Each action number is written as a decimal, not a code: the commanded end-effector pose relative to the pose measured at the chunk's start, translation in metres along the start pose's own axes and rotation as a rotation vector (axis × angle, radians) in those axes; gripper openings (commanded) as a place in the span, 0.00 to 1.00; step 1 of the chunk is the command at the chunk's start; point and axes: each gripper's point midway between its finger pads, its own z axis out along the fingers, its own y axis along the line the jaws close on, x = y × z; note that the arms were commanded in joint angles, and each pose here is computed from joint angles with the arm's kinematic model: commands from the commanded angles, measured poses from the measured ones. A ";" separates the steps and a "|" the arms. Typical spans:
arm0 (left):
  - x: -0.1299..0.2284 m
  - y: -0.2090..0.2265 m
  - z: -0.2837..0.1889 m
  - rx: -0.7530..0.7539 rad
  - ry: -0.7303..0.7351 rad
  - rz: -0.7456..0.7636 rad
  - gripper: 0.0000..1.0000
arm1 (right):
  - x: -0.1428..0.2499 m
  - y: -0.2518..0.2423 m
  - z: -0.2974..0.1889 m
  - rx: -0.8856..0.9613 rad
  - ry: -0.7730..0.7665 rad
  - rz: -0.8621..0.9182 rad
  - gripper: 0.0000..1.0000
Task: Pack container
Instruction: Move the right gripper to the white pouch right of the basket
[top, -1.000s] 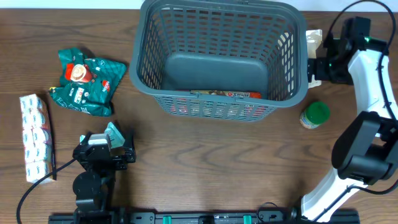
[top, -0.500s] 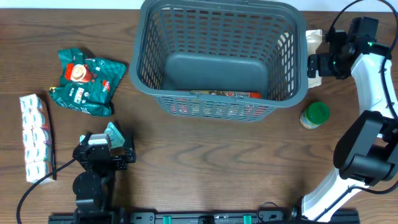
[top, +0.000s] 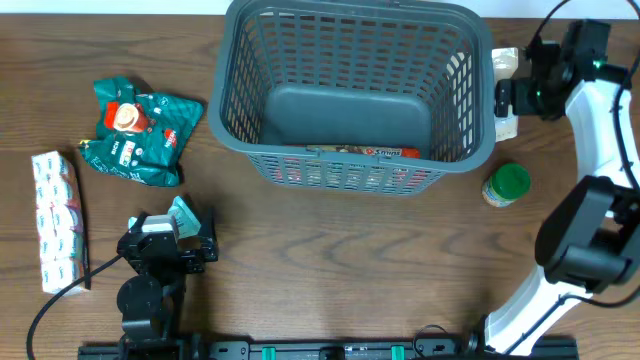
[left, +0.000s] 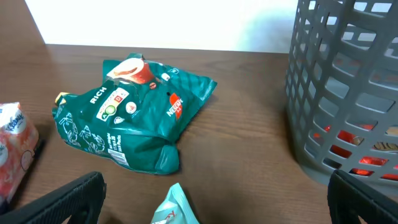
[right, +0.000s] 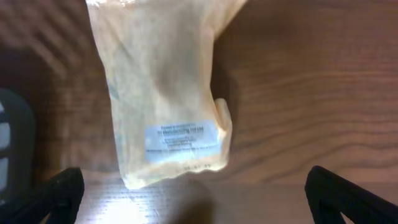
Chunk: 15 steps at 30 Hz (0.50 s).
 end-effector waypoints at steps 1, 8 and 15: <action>0.011 -0.001 0.002 0.006 0.025 0.009 0.99 | -0.010 0.005 0.014 -0.017 0.028 0.026 0.99; 0.011 -0.001 0.002 0.006 0.025 0.009 0.99 | -0.013 0.003 0.045 -0.034 0.109 0.057 0.99; 0.011 -0.001 0.002 0.006 0.025 0.009 0.99 | 0.000 0.003 0.070 -0.047 0.160 0.067 0.99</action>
